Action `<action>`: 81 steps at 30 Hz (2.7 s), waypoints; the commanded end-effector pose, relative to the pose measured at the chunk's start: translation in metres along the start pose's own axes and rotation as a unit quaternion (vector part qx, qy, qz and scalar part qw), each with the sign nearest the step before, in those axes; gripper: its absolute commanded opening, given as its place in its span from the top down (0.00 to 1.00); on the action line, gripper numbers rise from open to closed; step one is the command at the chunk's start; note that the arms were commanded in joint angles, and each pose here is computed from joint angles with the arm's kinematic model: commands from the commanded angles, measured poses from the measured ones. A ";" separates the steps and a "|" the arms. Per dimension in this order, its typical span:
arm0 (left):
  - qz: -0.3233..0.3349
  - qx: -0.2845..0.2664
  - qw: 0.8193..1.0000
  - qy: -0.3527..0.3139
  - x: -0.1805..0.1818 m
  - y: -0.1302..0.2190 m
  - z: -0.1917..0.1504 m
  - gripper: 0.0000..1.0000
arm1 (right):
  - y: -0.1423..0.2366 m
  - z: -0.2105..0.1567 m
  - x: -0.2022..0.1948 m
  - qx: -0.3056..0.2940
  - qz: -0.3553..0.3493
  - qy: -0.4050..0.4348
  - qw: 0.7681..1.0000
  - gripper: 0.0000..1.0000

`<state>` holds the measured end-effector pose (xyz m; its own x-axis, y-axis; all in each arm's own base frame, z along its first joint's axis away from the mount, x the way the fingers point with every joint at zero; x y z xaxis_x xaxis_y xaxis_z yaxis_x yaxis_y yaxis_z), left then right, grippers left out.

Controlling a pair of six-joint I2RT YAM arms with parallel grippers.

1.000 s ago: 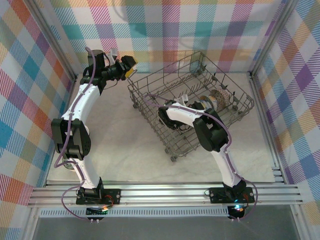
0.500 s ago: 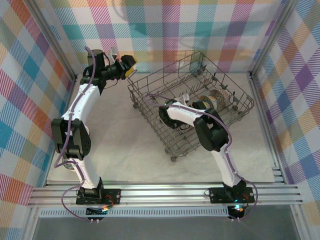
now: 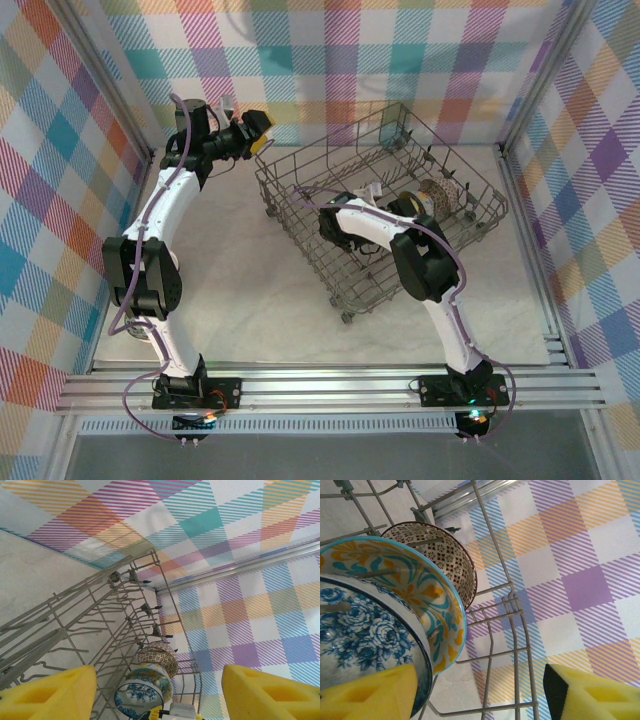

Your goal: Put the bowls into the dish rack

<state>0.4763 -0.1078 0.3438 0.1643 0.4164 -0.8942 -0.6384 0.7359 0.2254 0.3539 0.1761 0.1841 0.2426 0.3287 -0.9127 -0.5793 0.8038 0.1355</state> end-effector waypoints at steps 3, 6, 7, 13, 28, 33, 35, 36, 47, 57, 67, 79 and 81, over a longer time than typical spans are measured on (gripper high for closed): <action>-0.010 0.003 1.000 -0.001 0.000 0.002 0.001 0.33 | -0.001 -0.008 -0.009 0.023 -0.006 0.072 0.997 0.28; -0.008 0.004 1.000 0.001 0.002 0.001 0.000 0.33 | -0.001 -0.008 -0.010 0.025 -0.004 0.068 0.997 0.28; -0.007 0.004 1.000 0.003 0.003 0.001 0.000 0.33 | -0.001 -0.008 -0.011 0.026 -0.003 0.067 0.997 0.28; -0.005 0.005 1.000 0.005 0.006 -0.001 -0.001 0.33 | 0.001 -0.002 -0.024 0.028 0.004 0.038 0.999 0.27; 0.022 0.010 1.000 0.005 0.011 -0.007 -0.005 0.33 | 0.007 0.005 -0.069 0.027 0.020 -0.012 0.999 0.27; 0.047 0.013 0.999 -0.010 0.013 -0.007 -0.007 0.33 | 0.010 0.011 -0.077 0.037 0.059 -0.029 0.997 0.27; 0.068 0.012 0.997 -0.021 0.014 -0.005 -0.007 0.33 | 0.015 0.019 -0.068 0.025 0.144 -0.035 0.989 0.27; 0.081 0.015 0.996 -0.022 0.015 -0.004 -0.009 0.33 | 0.020 0.026 -0.064 -0.002 0.196 -0.063 0.979 0.27; 0.143 0.007 0.989 -0.046 0.017 0.015 -0.018 0.32 | 0.020 0.074 -0.059 -0.061 0.316 -0.105 0.941 0.24; 0.271 -0.062 0.957 -0.088 -0.003 0.064 -0.020 0.28 | 0.026 0.106 -0.068 -0.152 0.480 -0.133 0.854 0.22; 0.473 -0.052 0.877 -0.067 -0.010 0.162 -0.067 0.27 | 0.028 0.092 -0.107 -0.205 0.650 -0.174 0.711 0.20; 0.631 0.020 0.775 0.033 0.058 0.235 -0.131 0.25 | 0.036 0.063 -0.115 -0.246 0.687 -0.170 0.662 0.18; 0.661 0.025 0.748 0.057 0.072 0.248 -0.137 0.25 | 0.035 0.059 -0.113 -0.247 0.684 -0.167 0.666 0.18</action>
<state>0.2493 0.0140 0.2972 -0.5965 0.8011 -0.0484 -0.3124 -0.1763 0.9335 0.3565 0.1980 0.2963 -0.6300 0.7704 0.0978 -0.5763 -0.5481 0.6062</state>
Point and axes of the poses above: each hand's point on the last joint's axis, 136 mm out from that joint toward the fingers, its own y axis back along the fingers, its own x axis along the line the jaws close on, z = x × y, the point moved 7 cm from there along y, back along the fingers, and after that the axes turned 2 degrees about y, right-handed, at the moved point
